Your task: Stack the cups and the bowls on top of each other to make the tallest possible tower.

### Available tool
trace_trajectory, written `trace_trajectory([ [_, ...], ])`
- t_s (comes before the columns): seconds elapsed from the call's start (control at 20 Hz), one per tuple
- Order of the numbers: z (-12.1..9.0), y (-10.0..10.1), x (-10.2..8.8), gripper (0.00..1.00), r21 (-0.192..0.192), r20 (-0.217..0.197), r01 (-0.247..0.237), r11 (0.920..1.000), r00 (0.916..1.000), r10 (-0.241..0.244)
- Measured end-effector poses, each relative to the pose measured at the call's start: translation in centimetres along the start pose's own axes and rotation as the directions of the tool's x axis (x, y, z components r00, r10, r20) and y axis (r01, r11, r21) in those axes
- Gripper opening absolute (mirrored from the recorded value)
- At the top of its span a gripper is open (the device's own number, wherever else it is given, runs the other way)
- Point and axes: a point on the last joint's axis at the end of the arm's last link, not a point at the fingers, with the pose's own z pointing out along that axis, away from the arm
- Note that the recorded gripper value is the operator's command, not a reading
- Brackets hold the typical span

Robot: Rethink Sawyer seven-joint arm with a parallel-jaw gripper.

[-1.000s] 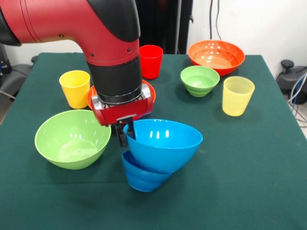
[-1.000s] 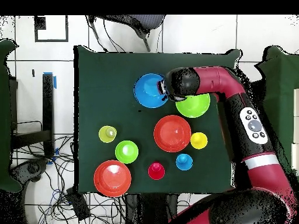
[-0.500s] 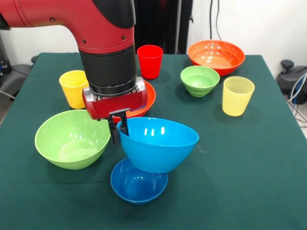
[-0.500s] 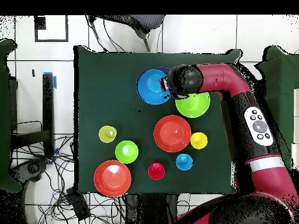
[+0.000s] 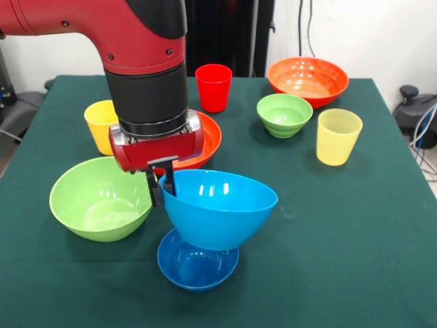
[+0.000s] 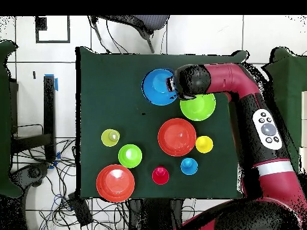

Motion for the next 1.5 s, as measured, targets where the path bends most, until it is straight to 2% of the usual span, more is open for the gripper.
trace_trajectory([
  [0.65, 0.95, 0.27, 0.37, 0.00, -0.013, -0.009, -0.002, 0.9999, 1.0000, 0.002],
  [1.5, 0.98, 0.26, 0.38, 0.00, -0.011, -0.009, 0.000, 0.9999, 1.0000, 0.000],
])
